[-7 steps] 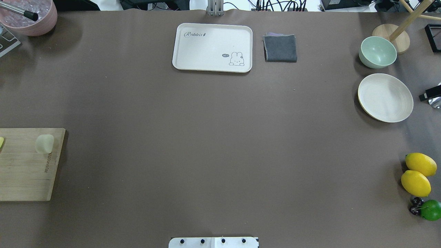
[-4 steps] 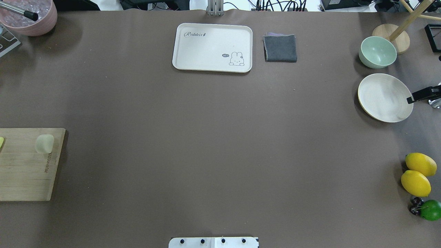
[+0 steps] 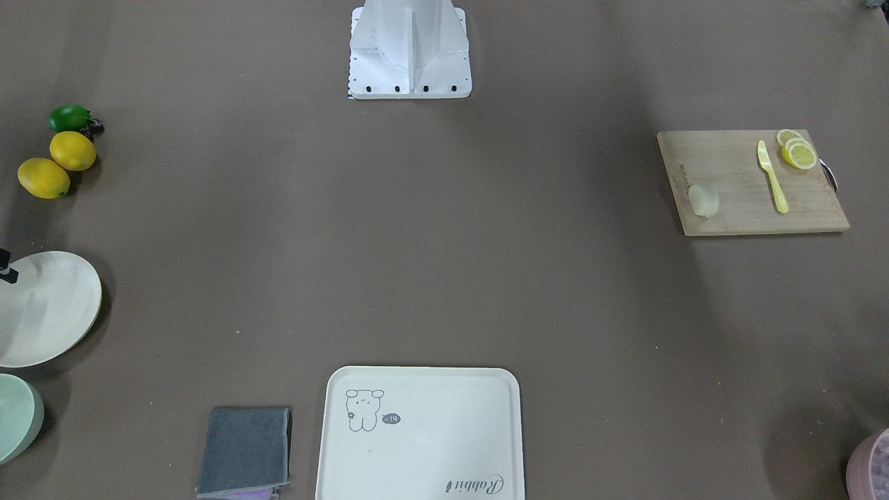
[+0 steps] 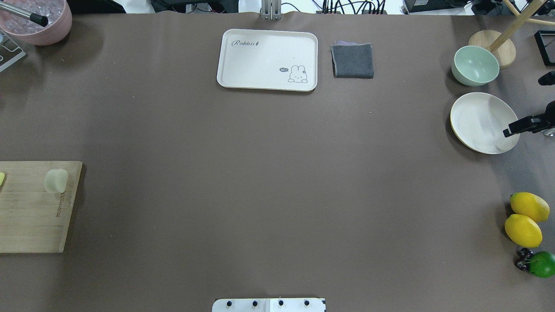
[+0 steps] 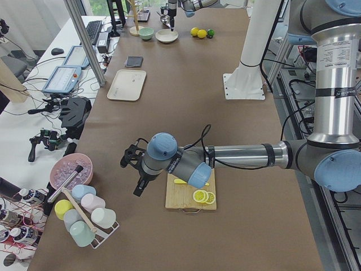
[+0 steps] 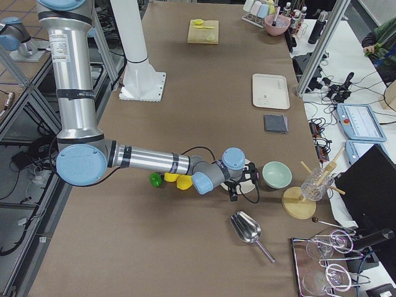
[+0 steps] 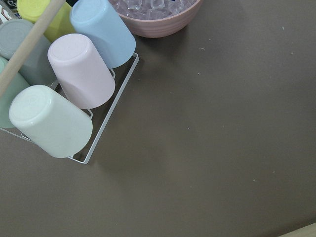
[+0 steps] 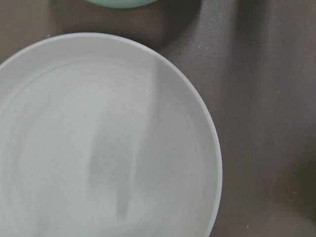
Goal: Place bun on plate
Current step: 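Reach the right gripper to the white plate rim and grasp it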
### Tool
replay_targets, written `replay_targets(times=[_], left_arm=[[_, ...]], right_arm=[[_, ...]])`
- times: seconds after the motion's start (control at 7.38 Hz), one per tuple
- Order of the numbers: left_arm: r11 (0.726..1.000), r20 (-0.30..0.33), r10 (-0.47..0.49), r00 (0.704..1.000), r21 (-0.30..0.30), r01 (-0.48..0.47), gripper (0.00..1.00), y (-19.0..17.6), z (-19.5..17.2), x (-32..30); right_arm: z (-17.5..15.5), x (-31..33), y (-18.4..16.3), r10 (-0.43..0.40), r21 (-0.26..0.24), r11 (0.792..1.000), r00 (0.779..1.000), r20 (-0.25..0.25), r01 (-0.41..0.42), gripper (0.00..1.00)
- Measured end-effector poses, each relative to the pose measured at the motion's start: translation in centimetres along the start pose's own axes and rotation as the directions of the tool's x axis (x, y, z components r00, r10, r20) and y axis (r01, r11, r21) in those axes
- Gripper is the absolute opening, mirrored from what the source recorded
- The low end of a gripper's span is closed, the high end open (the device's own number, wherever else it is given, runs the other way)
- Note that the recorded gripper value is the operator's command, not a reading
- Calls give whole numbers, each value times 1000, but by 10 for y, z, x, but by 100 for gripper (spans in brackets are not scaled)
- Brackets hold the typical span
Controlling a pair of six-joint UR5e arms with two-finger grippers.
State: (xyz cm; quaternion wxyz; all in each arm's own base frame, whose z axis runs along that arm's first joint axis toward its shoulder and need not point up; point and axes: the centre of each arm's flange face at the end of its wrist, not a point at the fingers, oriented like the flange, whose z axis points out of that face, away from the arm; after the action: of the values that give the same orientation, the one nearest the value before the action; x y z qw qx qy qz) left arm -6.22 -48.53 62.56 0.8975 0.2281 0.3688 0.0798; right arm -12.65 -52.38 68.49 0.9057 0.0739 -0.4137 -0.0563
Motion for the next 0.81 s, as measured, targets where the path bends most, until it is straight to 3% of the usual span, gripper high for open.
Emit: replay_targets(times=[0.27, 0.41, 0.54, 0.81], left_arm=[[1000, -1, 2, 1000, 3, -2, 98, -1, -1, 1], [1000, -1, 8, 1000, 10, -8, 98, -1, -2, 1], [1000, -1, 14, 1000, 17, -14, 98, -1, -2, 2], [1000, -1, 19, 1000, 22, -19, 98, -1, -3, 2]], right_arm=[[6, 6, 6, 10, -16, 1000, 1000, -5, -10, 100], [9, 8, 8, 14, -23, 1000, 1000, -7, -14, 95], [11, 10, 10, 18, -27, 999, 1000, -9, -18, 76], [13, 13, 12, 27, -32, 999, 1000, -13, -27, 25]])
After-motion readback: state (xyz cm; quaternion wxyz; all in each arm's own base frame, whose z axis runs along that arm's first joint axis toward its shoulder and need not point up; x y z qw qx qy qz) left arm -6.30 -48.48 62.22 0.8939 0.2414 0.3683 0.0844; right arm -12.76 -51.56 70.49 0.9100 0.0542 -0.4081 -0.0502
